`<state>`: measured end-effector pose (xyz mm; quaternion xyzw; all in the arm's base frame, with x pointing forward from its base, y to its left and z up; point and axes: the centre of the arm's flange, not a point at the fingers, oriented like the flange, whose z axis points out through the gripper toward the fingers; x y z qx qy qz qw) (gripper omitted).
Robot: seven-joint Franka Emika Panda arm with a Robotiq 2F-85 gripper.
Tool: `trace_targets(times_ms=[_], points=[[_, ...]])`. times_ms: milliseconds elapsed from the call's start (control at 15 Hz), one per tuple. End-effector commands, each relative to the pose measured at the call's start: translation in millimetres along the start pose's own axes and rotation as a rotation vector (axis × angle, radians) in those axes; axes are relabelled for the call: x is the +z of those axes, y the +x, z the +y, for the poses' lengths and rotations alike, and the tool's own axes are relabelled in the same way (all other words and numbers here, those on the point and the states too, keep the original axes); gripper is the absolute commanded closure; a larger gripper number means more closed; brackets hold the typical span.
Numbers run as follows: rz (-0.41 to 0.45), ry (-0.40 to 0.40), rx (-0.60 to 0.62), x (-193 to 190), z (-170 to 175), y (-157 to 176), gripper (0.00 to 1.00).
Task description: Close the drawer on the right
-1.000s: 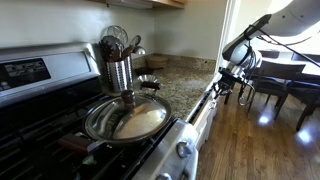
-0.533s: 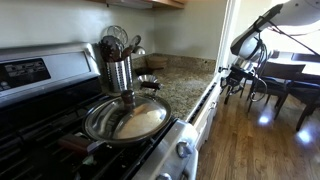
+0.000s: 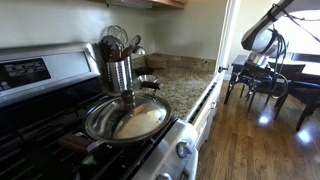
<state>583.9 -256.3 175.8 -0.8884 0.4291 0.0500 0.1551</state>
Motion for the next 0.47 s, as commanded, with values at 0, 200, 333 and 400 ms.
trace_targets(times_ms=[0, 200, 333, 400], points=[[-0.003, -0.003, 0.001, -1.4, 2.0, -3.5, 0.02], [-0.007, -0.006, 0.002, -1.0, 3.3, -6.9, 0.00], [-0.008, -0.007, 0.002, -0.4, 3.4, -7.3, 0.00], [-0.008, -0.007, 0.002, -0.4, 3.4, -7.4, 0.00]])
